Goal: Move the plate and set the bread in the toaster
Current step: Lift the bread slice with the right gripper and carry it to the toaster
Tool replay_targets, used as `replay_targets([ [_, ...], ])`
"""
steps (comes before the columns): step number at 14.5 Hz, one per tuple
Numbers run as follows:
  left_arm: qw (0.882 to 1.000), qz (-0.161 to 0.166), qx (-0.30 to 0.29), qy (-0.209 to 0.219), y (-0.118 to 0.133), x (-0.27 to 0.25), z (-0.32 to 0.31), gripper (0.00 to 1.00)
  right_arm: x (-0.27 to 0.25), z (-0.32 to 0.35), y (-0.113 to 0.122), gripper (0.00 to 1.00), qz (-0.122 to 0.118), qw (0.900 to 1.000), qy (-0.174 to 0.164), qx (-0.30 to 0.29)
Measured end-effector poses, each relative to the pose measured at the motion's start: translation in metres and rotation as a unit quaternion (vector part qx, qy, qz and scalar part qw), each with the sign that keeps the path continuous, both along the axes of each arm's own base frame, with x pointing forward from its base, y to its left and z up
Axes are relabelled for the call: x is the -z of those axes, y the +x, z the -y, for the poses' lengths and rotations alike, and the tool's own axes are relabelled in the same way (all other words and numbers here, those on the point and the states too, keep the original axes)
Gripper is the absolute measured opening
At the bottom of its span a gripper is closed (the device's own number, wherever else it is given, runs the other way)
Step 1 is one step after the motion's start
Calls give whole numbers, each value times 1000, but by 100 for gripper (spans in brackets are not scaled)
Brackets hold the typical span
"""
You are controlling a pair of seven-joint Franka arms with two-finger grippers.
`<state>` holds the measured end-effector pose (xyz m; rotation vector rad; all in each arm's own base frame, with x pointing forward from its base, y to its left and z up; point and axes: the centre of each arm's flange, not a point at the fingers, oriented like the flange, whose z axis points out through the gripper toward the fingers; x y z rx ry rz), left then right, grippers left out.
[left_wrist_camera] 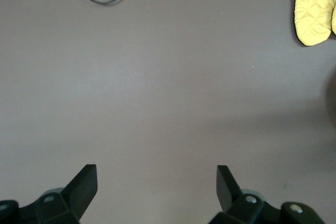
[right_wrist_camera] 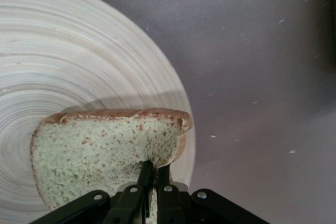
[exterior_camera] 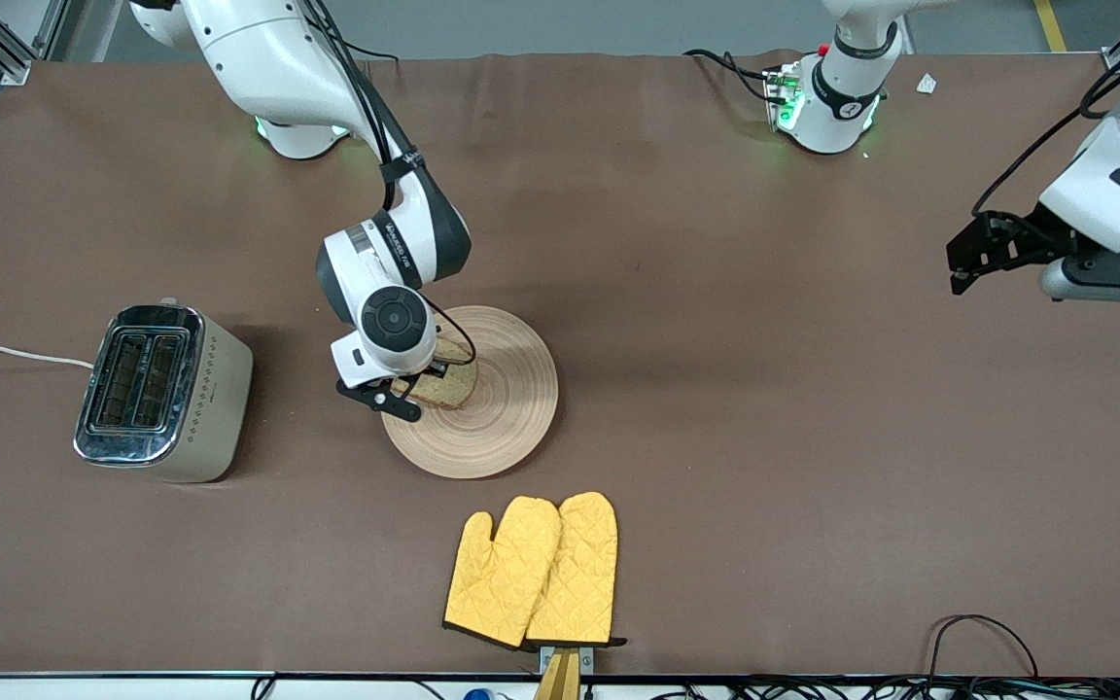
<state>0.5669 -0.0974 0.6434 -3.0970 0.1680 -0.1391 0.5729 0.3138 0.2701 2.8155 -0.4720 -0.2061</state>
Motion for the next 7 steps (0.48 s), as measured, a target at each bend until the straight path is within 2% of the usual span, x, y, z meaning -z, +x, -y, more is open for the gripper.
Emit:
replay_targets([
  [3, 1000, 5, -11, 0, -12, 5, -9, 100, -33, 4, 10, 7, -13, 997, -48, -61],
  [5, 1000, 14, -14, 1, -21, 7, -10, 100, -54, 14, 16, 7, -25, 988, -101, -111],
  [7, 1000, 19, -18, 2, -29, 6, -14, 100, -75, 26, 22, 7, -41, 975, -157, -151],
])
